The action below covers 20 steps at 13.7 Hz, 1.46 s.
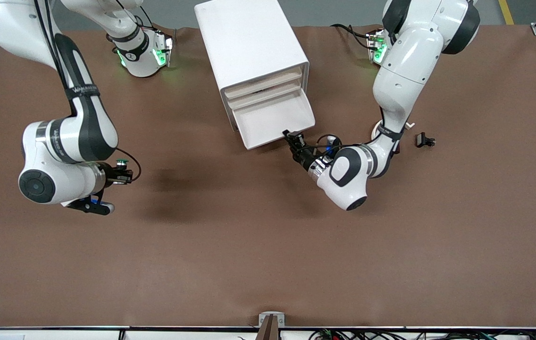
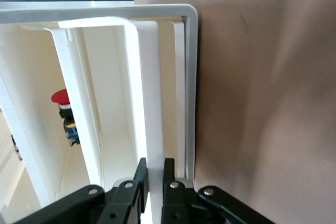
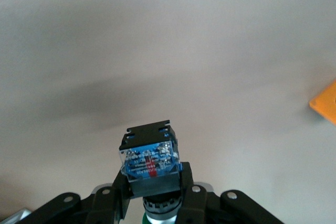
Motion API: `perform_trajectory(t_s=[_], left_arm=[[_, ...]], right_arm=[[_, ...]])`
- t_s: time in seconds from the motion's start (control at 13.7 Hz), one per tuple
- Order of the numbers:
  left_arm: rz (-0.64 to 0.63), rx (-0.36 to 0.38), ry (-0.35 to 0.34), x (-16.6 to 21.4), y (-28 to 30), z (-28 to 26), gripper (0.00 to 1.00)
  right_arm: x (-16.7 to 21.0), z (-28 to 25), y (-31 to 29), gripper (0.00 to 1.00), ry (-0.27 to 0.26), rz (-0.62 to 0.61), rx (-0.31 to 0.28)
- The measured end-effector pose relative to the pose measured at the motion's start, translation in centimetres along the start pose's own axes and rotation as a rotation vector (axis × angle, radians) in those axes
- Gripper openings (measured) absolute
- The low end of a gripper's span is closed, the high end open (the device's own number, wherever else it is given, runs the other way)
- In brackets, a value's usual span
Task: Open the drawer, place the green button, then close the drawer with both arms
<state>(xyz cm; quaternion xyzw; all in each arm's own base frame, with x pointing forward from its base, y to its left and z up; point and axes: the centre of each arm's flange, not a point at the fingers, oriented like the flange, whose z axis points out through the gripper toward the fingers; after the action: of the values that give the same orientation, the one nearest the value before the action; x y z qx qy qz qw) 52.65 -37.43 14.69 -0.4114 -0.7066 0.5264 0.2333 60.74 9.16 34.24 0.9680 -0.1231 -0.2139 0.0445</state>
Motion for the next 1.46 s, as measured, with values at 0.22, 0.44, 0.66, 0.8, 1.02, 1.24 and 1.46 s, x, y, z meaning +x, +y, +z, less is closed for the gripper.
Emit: perform_trajectory(t_s=[0.22,0.44,0.66,0.8,1.02,1.24,1.46], left_arm=[[0.017,-0.041,-0.019,-0.6,-0.2,-2.0,0.14],[0.081,-0.108,-0.049,-1.8,-1.4,-5.5,0.42],[0.151,-0.216,-0.024,-3.3,-4.1,-9.4,0.74],[0.198,-0.317,-0.004,-3.6,-6.5,-13.0,0.97],[0.381,-0.465,0.016,-2.5,-11.6,-20.1,1.0],[0.568,-0.641,0.192,-0.7,-17.4,-24.5,1.0],[0.732,-0.778,0.456,0.8,-22.0,-27.1,1.0]], right_arm=[[-4.6,-2.0,-5.2,0.41,0.001,0.09,-0.049],[-9.7,-3.0,-11.9,0.41,-0.027,0.22,-0.037],[-14.6,-3.9,-17.9,0.41,-0.029,0.373,-0.009],[-18.6,-3.8,-22.1,0.41,-0.023,0.464,-0.006],[-23.0,-4.0,-26.7,0.41,-0.022,0.607,0.051],[-23.6,-3.5,-29.0,0.41,-0.009,0.785,0.127],[-23.0,-1.0,-31.6,0.41,-0.01,0.912,0.16]])
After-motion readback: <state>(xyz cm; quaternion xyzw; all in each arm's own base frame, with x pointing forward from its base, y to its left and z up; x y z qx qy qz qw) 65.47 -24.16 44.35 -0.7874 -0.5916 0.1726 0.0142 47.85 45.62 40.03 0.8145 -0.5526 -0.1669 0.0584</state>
